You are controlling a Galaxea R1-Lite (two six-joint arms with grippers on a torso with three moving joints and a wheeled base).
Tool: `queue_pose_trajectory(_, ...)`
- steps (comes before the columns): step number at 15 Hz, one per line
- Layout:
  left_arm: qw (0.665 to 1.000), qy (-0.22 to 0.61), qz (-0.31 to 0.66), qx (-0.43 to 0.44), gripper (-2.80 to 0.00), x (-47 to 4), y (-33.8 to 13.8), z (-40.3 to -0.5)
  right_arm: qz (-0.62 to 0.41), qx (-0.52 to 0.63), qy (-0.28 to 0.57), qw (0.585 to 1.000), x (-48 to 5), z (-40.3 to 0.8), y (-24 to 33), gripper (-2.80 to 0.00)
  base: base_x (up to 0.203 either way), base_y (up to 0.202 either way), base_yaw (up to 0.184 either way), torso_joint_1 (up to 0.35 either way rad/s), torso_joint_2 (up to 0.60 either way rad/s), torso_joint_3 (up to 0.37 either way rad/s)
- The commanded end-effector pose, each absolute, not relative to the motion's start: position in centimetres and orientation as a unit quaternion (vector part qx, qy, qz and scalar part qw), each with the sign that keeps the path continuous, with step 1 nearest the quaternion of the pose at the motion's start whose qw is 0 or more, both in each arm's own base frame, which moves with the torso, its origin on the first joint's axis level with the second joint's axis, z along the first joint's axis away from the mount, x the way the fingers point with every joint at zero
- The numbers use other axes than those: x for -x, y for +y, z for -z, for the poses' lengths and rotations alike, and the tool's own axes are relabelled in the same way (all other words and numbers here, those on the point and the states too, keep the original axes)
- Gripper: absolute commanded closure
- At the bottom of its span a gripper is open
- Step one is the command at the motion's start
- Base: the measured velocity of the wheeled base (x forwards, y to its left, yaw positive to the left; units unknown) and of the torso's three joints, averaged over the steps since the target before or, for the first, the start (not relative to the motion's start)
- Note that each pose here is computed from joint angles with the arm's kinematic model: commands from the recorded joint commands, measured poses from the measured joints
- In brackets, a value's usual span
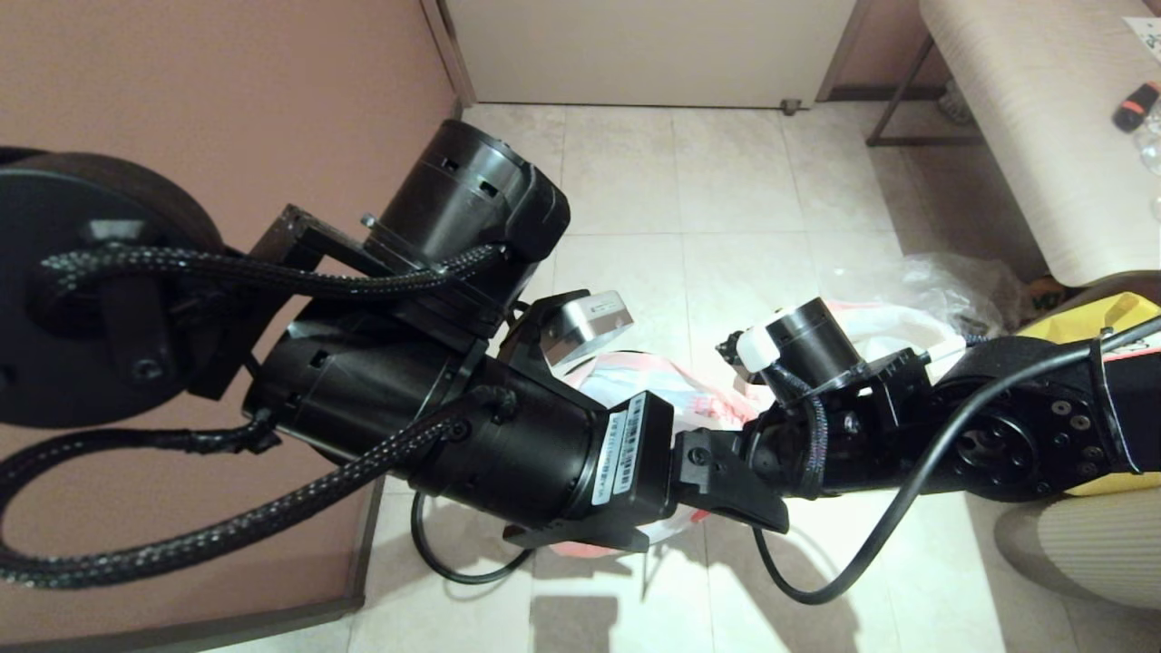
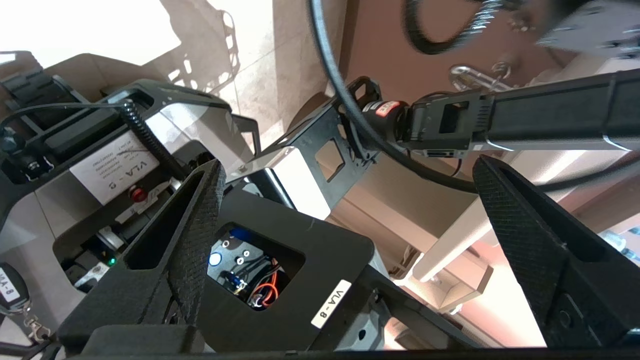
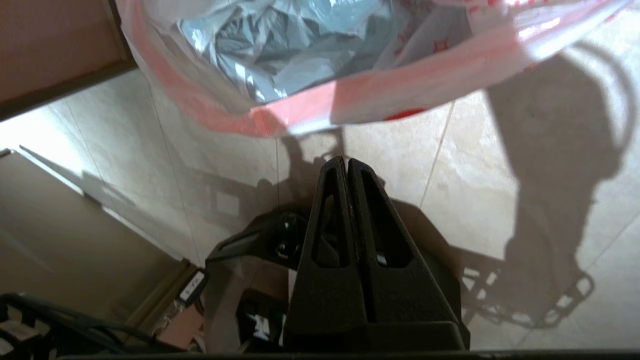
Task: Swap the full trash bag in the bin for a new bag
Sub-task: Put the new garbage bag on the trash can
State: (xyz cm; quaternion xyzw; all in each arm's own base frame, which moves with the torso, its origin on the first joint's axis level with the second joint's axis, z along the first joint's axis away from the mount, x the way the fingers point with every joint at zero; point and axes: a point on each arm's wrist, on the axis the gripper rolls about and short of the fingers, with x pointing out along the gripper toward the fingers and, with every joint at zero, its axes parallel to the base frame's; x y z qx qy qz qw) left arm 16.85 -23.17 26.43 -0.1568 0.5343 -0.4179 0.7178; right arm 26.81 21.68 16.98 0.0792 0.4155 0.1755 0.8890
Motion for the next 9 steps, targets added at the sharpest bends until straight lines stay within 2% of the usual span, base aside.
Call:
queue_pose_trajectory(1, 0.716, 0.535, 0.420, 0.158, -2.80, -16.6, -23.1, -26.6, -0.178, -0.088, 0.396, 0.896, -26.8, -16.6, 21.7, 0.00, 0.000, 0.000, 0.000, 0.000, 0.00, 0.000)
queue_pose_trajectory(4, 0.709, 0.534, 0.431, 0.162, -2.80, -16.4, -22.8, -26.9, -0.167, -0.113, 0.308, 0.930, -27.3, -16.3, 22.8, 0.00, 0.000, 0.000, 0.000, 0.000, 0.00, 0.000)
queue_pose_trajectory(7, 0.697, 0.540, 0.440, 0.169, -2.80, -16.6, -22.6, -26.9, -0.145, -0.107, 0.320, 0.930, -27.4, -15.6, 23.0, 0.00, 0.000, 0.000, 0.000, 0.000, 0.00, 0.000)
queue_pose_trajectory(9, 0.706, 0.537, 0.430, 0.168, -2.80, -17.0, -22.5, -26.8, -0.131, -0.084, 0.350, 0.924, -27.3, -15.7, 22.8, 0.00, 0.000, 0.000, 0.000, 0.000, 0.00, 0.000)
